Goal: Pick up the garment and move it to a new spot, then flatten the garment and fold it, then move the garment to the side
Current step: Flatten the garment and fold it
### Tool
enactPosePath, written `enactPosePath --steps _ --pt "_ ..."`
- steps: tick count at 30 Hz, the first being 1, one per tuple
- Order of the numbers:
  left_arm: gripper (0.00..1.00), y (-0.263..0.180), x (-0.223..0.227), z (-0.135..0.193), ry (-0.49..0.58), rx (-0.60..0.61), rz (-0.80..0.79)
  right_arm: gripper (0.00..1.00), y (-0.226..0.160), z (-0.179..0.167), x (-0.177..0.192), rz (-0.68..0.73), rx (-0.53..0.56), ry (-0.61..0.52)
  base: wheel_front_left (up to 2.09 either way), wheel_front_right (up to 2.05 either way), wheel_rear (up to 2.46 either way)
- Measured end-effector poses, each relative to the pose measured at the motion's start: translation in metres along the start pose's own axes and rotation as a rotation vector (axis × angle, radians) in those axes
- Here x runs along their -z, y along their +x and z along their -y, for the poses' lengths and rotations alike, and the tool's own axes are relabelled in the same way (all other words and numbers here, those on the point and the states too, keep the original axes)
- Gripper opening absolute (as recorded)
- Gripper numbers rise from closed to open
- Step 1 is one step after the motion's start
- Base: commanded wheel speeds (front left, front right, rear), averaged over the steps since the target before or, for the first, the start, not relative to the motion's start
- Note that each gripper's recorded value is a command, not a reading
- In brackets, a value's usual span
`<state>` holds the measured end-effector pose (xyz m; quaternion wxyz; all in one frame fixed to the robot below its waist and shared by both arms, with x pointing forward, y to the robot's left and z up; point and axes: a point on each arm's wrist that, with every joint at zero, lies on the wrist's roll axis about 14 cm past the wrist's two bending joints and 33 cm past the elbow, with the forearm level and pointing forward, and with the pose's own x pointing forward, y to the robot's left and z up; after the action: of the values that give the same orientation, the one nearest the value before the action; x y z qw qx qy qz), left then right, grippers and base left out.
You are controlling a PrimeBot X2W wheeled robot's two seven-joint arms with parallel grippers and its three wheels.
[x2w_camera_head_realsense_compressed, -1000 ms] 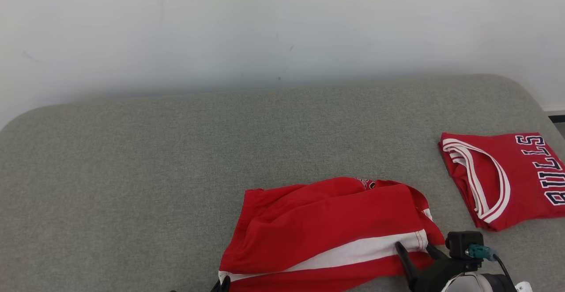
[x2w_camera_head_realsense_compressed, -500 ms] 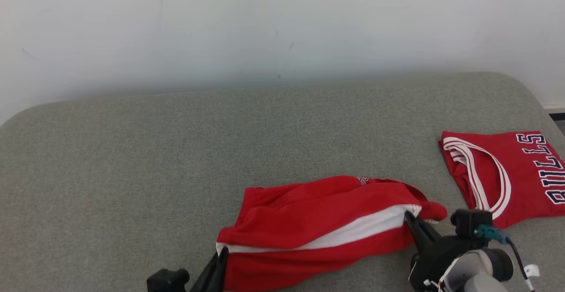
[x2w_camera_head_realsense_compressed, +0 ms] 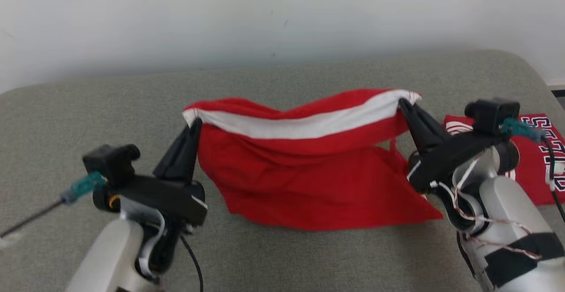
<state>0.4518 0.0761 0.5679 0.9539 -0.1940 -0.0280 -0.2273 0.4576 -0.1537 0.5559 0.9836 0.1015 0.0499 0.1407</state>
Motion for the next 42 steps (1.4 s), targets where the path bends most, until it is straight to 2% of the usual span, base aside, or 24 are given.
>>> enactPosePath --steps 2,5,7,13,19,22,26,31,38,42 --pt "0.0 0.016 -0.019 0.0 -0.063 0.015 0.027 0.0 0.013 -0.008 -0.018 0.031 -0.026 0.023 0.0 0.0 0.0" --pt "0.0 0.038 -0.049 -0.008 -0.12 0.04 0.047 0.0 0.036 -0.023 -0.048 0.078 -0.07 0.078 0.0 0.0 0.0" --pt "0.0 0.052 -0.063 -0.016 -0.134 0.048 0.05 0.0 0.051 -0.026 -0.062 0.086 -0.082 0.075 0.0 0.0 0.0" --pt "0.0 0.113 -0.116 -0.042 -0.141 0.053 0.184 0.0 0.112 -0.007 -0.118 0.2 -0.042 0.02 0.0 0.0 0.0" --pt "0.0 0.158 -0.136 -0.063 -0.164 0.045 0.326 0.0 0.157 0.012 -0.149 0.343 0.0 -0.039 0.0 0.0 0.0" --pt "0.0 0.175 -0.119 -0.076 -0.19 0.032 0.332 0.0 0.178 0.028 -0.129 0.326 0.034 -0.031 0.0 0.0 0.0" --pt "0.0 0.187 -0.064 -0.096 -0.231 -0.01 0.256 0.0 0.2 0.047 -0.066 0.203 0.072 -0.015 0.0 0.0 0.0" --pt "0.0 0.177 0.002 -0.109 -0.262 -0.051 0.144 0.0 0.206 0.047 -0.002 0.078 0.057 0.007 0.0 0.0 0.0" --pt "0.0 0.129 0.035 -0.088 -0.368 -0.04 0.098 0.0 0.161 0.067 0.044 -0.06 0.077 0.038 0.0 0.0 0.0" --pt "0.0 0.088 0.044 -0.084 -0.407 -0.081 0.076 0.0 0.123 0.073 0.051 -0.1 0.08 0.042 0.0 0.0 0.0"
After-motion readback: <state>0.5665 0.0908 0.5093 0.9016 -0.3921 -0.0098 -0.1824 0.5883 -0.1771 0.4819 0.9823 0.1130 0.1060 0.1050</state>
